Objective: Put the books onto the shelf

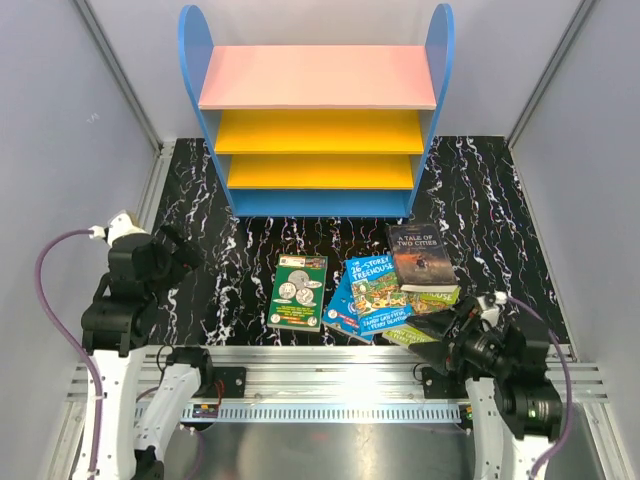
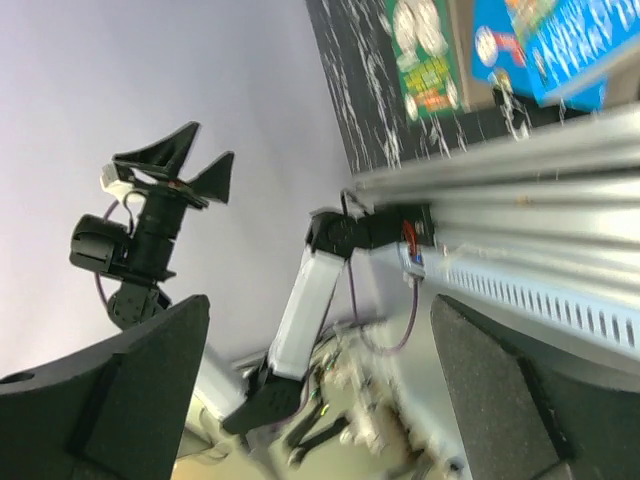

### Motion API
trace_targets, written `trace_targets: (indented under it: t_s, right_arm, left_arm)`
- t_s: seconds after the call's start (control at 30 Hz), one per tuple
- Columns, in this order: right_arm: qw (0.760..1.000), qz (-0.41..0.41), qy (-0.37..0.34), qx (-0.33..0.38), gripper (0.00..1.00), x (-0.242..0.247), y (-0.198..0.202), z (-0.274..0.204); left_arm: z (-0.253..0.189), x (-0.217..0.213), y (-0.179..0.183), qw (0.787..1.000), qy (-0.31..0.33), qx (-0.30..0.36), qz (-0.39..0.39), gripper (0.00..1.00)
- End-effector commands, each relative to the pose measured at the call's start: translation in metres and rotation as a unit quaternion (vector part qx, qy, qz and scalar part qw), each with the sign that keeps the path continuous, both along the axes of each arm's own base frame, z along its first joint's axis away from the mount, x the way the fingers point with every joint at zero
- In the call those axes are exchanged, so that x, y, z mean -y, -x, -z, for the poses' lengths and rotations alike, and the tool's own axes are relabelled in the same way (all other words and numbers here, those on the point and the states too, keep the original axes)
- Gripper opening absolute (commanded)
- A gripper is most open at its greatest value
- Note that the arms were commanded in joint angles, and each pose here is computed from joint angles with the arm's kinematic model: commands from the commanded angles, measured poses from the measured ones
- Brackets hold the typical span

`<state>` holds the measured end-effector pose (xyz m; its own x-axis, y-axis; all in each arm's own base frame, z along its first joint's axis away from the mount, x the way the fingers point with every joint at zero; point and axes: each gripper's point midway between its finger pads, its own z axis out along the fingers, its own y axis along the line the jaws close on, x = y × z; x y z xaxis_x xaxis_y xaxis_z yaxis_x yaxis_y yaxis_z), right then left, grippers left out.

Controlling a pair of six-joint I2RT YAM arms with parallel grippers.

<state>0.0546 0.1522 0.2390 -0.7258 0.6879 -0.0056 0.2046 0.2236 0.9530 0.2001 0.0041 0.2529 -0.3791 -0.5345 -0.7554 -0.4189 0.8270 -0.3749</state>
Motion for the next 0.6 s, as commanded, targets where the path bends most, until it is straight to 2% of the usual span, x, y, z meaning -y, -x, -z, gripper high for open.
trace_targets:
  t_s: [0.0, 0.07, 0.1, 0.2, 0.23, 0.33, 0.4, 0.57]
  right_arm:
    - [0.986, -0.072, -0.078, -0.127, 1.0, -0.015, 0.006, 0.028]
    - [0.991, -0.081, -0.033, -0.098, 1.0, -0.012, 0.003, 0.033]
    - [0.994, -0.071, -0.001, -0.083, 1.0, -0.007, -0.001, 0.022]
    - [0.99, -0.041, 0.123, -0.046, 1.0, 0.015, -0.014, 0.021]
    - [0.985, -0.053, 0.151, -0.065, 1.0, 0.02, -0.023, 0.025]
    - [0.981, -0.037, 0.177, -0.072, 1.0, 0.029, -0.043, 0.018]
    - [0.97, -0.01, 0.221, -0.105, 1.0, 0.046, -0.059, 0.023]
    - [0.942, -0.013, 0.289, -0.168, 1.0, 0.069, -0.085, 0.041]
  left_arm:
    - [0.029, 0.023, 0.032, 0.992, 0.062, -0.106, 0.027, 0.99]
    - [0.034, 0.04, 0.031, 0.988, 0.092, -0.11, 0.061, 0.99]
    - [0.025, 0.057, 0.027, 0.984, 0.123, -0.08, 0.101, 0.99]
    - [0.023, 0.065, 0.019, 0.983, 0.134, -0.044, 0.121, 0.99]
    - [0.025, 0.062, 0.018, 0.984, 0.13, -0.047, 0.113, 0.99]
    - [0.039, 0.061, 0.016, 0.983, 0.122, -0.078, 0.117, 0.99]
    - [0.049, 0.065, 0.014, 0.98, 0.123, -0.088, 0.131, 0.99]
    - [0.063, 0.073, 0.006, 0.976, 0.129, -0.082, 0.156, 0.99]
